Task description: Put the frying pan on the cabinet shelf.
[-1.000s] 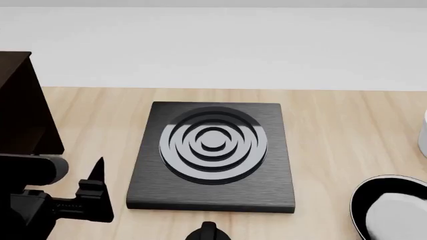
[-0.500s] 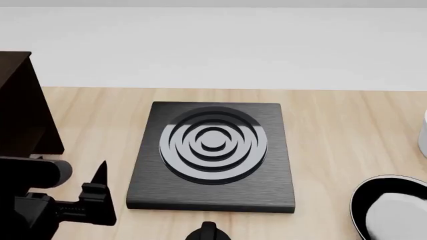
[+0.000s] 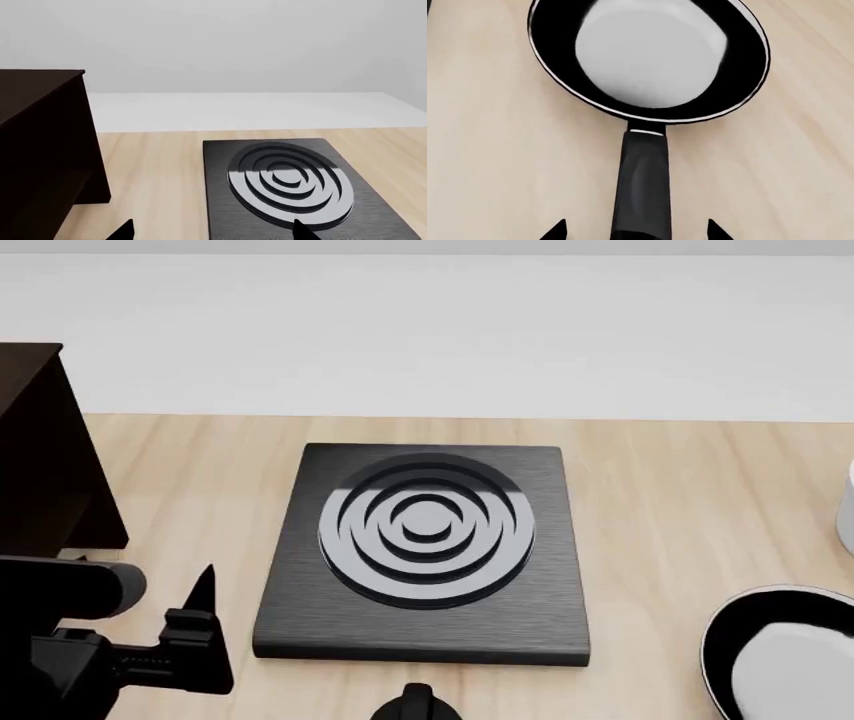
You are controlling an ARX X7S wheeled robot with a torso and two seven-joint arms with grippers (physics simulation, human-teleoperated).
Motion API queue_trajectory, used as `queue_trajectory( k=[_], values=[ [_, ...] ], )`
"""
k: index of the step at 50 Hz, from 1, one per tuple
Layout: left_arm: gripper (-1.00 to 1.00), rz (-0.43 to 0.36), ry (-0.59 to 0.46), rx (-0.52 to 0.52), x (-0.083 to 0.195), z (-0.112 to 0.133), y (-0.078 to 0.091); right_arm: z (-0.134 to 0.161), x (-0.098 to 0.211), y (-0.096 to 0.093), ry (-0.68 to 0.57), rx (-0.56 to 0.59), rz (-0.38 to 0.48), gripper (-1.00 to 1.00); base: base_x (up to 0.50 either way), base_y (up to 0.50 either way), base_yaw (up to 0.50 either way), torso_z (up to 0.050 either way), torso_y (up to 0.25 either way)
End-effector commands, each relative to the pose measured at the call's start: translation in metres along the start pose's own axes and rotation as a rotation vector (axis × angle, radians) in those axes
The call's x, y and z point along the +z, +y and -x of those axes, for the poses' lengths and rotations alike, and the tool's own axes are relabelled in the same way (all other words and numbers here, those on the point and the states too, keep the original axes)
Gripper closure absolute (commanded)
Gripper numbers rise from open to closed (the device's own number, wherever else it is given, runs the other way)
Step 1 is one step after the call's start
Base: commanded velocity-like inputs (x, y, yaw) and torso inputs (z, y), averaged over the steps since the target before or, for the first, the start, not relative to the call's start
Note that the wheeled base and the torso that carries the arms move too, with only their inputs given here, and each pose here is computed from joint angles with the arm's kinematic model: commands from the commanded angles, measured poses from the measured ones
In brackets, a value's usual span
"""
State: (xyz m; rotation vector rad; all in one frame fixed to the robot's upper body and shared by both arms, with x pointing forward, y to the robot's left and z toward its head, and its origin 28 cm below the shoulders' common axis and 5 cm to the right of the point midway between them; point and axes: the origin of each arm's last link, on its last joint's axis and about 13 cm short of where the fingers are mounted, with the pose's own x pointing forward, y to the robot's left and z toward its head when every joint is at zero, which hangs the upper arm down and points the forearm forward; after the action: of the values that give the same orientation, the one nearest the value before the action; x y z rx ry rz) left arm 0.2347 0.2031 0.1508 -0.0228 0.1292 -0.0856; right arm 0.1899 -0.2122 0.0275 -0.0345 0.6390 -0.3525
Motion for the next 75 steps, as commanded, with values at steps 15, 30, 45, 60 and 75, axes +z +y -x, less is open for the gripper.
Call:
queue_trajectory(
  k=[15, 30, 45, 60, 75],
  values=[
    [-1.0, 0.007, -0.009, -0.002, 0.0, 0.0, 0.0, 0.004, -0.007, 0.005, 0.004, 0.015, 0.01, 1.0, 0.0, 0.0, 0.0, 0.0, 0.0],
    [-1.0, 0.011, -0.014, 0.004, 0.001, 0.0, 0.002, 0.039, 0.044, 0.008, -0.167, -0.008, 0.11, 1.0, 0.0, 0.0, 0.0, 0.0, 0.0],
    [-1.0, 0.051, -0.023, -0.021, 0.003, 0.0, 0.001, 0.072, 0.086, 0.02, -0.324, 0.031, 0.225, 1.0, 0.0, 0.0, 0.0, 0.0, 0.0],
    [-1.0, 0.115, -0.024, -0.033, 0.004, 0.0, 0.001, 0.1, 0.115, 0.037, -0.532, 0.21, 0.249, 1.0, 0.0, 0.0, 0.0, 0.0, 0.001],
    [-1.0, 0.185, -0.045, -0.066, 0.016, 0.008, 0.001, 0.109, 0.12, 0.049, -0.65, 0.383, 0.285, 1.0, 0.0, 0.0, 0.0, 0.0, 0.001]
  ],
)
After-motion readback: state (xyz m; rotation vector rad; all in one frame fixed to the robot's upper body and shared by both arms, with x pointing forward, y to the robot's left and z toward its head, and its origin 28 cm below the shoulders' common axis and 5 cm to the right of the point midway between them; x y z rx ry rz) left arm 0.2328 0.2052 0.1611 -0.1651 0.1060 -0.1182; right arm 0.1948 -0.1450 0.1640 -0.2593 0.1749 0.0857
